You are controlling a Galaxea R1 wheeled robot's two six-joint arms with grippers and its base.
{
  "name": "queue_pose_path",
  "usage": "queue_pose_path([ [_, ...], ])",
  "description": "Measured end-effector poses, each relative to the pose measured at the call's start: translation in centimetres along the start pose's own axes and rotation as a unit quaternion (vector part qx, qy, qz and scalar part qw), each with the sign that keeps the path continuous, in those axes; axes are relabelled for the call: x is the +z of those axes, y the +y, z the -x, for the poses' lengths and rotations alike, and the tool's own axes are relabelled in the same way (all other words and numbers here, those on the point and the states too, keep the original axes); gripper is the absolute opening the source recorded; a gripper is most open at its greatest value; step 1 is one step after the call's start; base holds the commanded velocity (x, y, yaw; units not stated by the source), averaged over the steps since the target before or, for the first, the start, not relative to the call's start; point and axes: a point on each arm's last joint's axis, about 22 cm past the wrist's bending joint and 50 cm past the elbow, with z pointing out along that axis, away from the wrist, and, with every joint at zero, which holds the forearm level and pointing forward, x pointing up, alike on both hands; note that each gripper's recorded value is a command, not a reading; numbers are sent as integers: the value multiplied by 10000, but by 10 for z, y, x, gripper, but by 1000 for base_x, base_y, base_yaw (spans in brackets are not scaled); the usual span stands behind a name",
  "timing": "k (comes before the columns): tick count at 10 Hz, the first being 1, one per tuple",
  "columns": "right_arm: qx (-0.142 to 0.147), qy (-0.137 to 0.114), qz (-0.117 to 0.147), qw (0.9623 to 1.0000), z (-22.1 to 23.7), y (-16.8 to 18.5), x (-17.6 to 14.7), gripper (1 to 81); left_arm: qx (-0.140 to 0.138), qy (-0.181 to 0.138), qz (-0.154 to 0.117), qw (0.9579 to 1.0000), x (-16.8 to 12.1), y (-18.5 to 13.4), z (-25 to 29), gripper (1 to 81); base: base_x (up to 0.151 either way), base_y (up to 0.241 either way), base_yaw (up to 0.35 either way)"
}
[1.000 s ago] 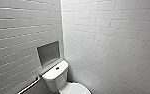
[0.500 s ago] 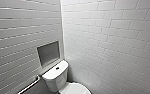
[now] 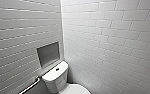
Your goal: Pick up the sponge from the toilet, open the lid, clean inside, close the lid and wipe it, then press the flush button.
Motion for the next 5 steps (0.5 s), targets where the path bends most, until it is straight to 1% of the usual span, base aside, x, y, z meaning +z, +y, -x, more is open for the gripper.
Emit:
queue_pose_path([
  [1, -9, 25, 2, 10000, -5, 0, 0, 10, 11, 42, 22, 10000, 0, 0, -8, 811, 89, 0, 0],
  [2, -39, 116, 19, 9999, -15, 1, -1, 10, 31, 149, 43, 9999, 0, 1, -19, 811, 88, 0, 0],
  [4, -25, 73, 20, 10000, -9, 2, -1, 10, 16, 105, 51, 9999, 0, 2, -12, 811, 89, 0, 0],
  [5, -28, 90, 28, 10000, -11, 3, -1, 10, 11, 96, 52, 9999, 0, 2, -11, 811, 89, 0, 0],
])
